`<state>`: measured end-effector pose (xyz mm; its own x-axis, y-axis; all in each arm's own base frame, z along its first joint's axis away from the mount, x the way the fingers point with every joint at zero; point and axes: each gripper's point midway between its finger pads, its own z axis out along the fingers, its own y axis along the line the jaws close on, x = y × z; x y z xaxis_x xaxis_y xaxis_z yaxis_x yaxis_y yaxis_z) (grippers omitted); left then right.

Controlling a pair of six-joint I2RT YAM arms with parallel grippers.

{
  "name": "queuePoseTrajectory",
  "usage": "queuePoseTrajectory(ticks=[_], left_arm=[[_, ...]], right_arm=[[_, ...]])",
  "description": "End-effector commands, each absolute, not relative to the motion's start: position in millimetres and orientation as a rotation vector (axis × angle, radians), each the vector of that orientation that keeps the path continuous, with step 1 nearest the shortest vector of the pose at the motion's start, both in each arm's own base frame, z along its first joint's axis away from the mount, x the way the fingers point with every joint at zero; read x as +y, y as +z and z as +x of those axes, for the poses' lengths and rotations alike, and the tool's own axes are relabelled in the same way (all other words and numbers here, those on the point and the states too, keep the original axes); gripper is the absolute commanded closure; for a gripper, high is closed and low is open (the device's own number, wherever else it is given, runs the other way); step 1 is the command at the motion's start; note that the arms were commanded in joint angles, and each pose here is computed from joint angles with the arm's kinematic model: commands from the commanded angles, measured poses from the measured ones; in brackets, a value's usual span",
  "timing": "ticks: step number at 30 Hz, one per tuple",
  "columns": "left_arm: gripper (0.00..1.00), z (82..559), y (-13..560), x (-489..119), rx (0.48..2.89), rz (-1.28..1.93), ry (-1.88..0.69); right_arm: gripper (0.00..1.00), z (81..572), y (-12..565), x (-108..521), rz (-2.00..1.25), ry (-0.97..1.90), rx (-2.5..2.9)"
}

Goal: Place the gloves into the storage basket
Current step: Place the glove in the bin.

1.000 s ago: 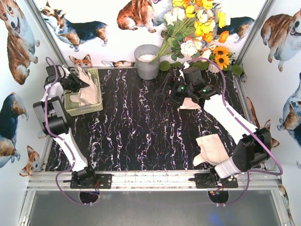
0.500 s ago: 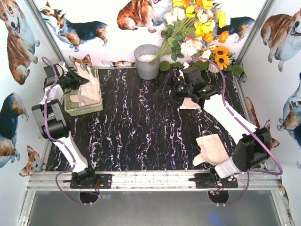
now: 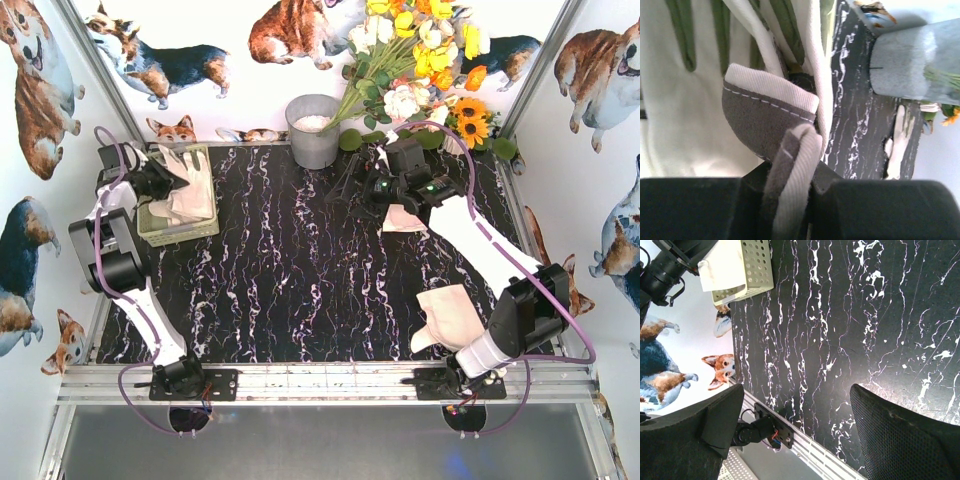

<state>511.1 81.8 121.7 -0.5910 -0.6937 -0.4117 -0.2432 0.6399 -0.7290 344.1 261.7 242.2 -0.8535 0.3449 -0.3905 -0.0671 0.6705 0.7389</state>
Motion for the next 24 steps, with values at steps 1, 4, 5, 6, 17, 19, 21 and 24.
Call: queuePoseTrajectory(ticks=[1,4,5,6,17,19,21,24], left_arm=[[1.0,504.2,92.5,80.2,2.234,-0.714,-0.78],[1.0,501.7,85.4,75.2,2.273,-0.682,-0.752],[1.0,500.8,82.5,75.2,2.281,-0.684,-0.746],[1.0,500.2,79.6,77.8,2.286,-0.692,-0.726],[1.0,487.8,60.8,97.9,2.302,-0.799,-0.53],[1.0,487.1,62.2,97.7,2.28,-0.819,-0.523],[1.0,487.7,61.8,95.6,2.264,-0.828,-0.539],[1.0,488.4,58.3,94.0,2.284,-0.822,-0.531]], right_arm=[[0.12,354.7,271.0,265.3,0.155,1.112,2.286],[0.12,354.8,271.8,265.7,0.152,1.113,2.286],[0.12,355.1,271.4,265.6,0.153,1.112,2.287],[0.12,355.1,271.8,265.6,0.151,1.112,2.286],[0.12,354.7,273.3,265.7,0.139,1.114,2.289],[0.12,354.9,273.8,265.5,0.138,1.116,2.287],[0.12,355.1,273.6,265.8,0.137,1.118,2.287],[0.12,355.5,273.7,266.8,0.133,1.124,2.287]])
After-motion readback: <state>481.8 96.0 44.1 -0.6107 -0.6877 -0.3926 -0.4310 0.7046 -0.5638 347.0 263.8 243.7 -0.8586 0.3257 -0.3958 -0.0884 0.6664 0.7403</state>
